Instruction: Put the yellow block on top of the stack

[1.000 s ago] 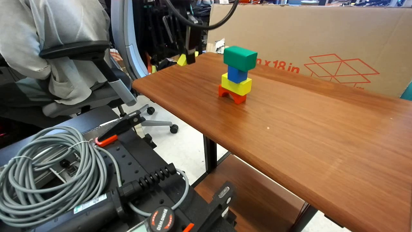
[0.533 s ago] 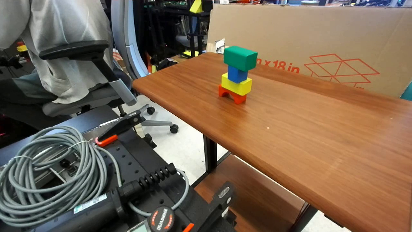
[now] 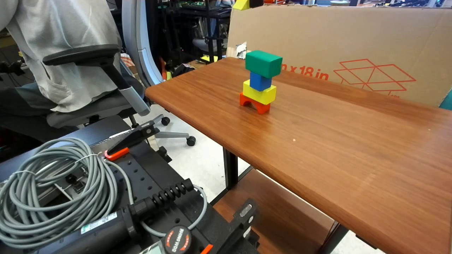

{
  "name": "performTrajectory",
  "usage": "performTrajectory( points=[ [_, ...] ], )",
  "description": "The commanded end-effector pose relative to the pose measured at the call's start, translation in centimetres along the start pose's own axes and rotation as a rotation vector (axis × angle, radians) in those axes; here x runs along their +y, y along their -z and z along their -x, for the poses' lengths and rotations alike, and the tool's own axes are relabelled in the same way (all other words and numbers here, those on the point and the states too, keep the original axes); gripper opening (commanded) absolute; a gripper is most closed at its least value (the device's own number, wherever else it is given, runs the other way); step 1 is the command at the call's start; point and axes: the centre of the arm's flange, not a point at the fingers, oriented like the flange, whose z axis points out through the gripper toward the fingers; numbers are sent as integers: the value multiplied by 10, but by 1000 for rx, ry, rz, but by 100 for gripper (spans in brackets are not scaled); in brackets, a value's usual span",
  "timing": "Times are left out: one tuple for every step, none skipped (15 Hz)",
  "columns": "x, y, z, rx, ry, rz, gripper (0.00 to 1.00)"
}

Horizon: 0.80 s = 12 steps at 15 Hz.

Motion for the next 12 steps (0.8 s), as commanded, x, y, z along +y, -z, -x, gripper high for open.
performTrajectory(
  points=[
    [21, -9, -2, -32, -5, 35, 8],
    [25, -12, -3, -37, -10, 41, 8],
    [28, -15, -5, -48, -11, 44, 8],
    [29, -19, -8, -52, -17, 50, 8],
    [30, -23, -10, -56, -21, 55, 8],
    [31, -28, -12, -64, -23, 57, 8],
    [31, -32, -12, -71, -25, 60, 8],
    [31, -37, -12, -78, -27, 64, 8],
    [31, -41, -14, -84, -27, 69, 8],
    [32, -46, -16, -92, -30, 75, 8],
    [32, -50, -18, -96, -32, 79, 8],
    [32, -54, -19, -100, -34, 81, 8]
  ],
)
